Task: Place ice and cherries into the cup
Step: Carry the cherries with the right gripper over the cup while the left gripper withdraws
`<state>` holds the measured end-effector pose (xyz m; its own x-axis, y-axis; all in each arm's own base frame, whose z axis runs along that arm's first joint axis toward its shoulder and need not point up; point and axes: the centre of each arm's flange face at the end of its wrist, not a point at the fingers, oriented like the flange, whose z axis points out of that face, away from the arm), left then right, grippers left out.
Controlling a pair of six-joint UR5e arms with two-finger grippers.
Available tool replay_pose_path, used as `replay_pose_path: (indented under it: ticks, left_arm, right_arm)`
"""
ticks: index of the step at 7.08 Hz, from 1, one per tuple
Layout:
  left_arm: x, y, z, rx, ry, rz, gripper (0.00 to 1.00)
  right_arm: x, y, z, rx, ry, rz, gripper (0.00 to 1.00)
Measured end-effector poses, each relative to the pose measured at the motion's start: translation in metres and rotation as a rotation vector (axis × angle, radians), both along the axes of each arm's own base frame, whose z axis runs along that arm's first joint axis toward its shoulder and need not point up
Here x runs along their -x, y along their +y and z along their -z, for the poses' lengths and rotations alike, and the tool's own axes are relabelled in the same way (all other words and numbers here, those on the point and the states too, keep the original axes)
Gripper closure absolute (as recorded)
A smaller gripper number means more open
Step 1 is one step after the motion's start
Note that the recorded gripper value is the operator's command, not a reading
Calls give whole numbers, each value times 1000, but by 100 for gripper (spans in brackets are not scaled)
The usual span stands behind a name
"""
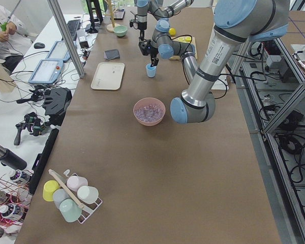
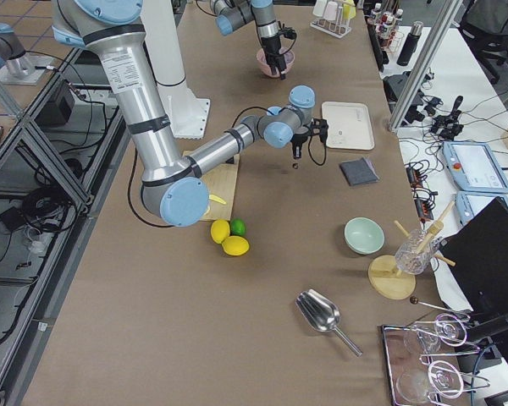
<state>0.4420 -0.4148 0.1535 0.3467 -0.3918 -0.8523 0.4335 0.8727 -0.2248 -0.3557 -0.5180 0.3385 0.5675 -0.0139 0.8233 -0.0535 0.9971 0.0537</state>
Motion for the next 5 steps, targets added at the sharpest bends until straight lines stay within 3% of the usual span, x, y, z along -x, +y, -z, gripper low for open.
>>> replay_pose_path:
  ticks: [3, 5]
  left_arm:
    - [57, -8, -65, 1, -74, -65, 2]
    - [77, -18, -92, -16, -116, -101, 2]
  right_arm:
    - [41, 27, 125, 47, -164, -70, 100]
    - [79, 56, 163, 48, -196, -110, 100]
